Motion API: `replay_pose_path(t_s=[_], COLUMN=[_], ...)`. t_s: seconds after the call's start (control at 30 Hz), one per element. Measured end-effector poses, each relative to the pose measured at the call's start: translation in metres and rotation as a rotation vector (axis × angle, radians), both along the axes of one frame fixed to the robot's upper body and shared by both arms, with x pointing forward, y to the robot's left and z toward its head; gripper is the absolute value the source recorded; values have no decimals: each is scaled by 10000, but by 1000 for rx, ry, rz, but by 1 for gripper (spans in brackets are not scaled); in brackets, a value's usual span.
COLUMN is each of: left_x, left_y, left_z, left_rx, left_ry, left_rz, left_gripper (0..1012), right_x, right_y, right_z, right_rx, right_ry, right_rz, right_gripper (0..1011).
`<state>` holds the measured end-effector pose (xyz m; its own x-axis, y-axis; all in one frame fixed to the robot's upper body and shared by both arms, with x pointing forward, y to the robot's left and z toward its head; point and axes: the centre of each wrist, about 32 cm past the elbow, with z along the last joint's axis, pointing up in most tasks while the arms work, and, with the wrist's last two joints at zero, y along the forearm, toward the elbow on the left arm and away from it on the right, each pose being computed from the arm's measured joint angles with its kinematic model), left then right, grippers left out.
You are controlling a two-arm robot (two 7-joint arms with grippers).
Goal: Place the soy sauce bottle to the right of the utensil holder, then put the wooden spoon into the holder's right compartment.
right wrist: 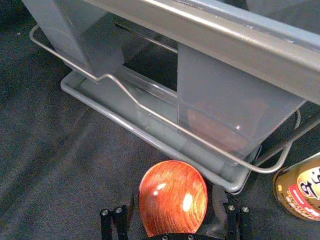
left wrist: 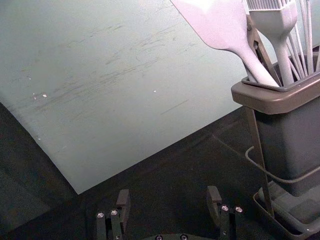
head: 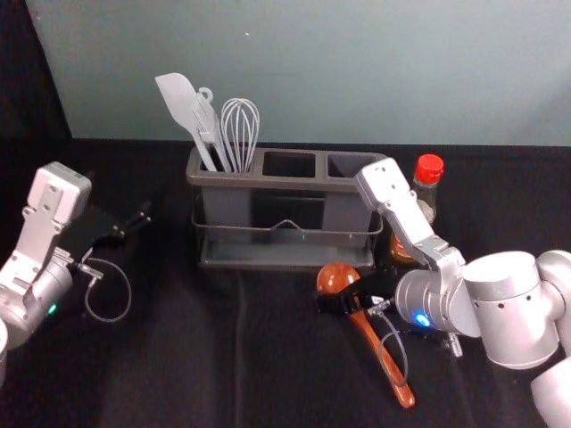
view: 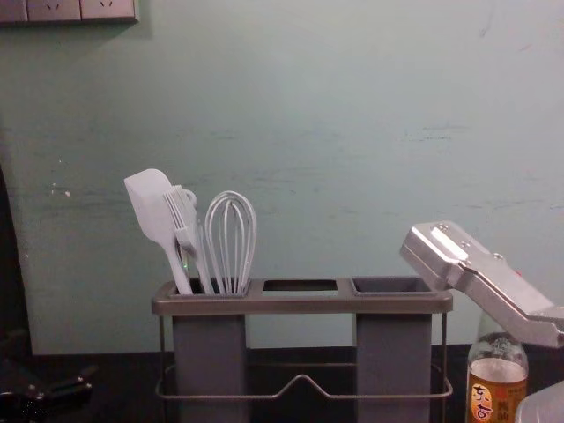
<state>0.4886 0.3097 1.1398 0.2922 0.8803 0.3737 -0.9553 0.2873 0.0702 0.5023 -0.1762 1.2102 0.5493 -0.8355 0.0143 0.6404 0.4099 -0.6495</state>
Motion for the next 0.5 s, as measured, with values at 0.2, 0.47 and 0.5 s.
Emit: replay_pose_path(t_s=[0.2, 0.47, 0.5], left_x=[0, 0, 0], left_y=[0, 0, 0], left_z=[0, 0, 0], left_rx=[0, 0, 0], left_ry=[0, 0, 0], left_rz=[0, 0, 0], left_gripper=[1005, 1005, 1005], right_x=[8, 15, 14], right_y=[6, 8, 5], right_z=[-14, -40, -48], right_rx=[7, 13, 15], right_ry=[3, 0, -3], right_rz=[-3, -2, -1], right_gripper=[1002, 1002, 1002])
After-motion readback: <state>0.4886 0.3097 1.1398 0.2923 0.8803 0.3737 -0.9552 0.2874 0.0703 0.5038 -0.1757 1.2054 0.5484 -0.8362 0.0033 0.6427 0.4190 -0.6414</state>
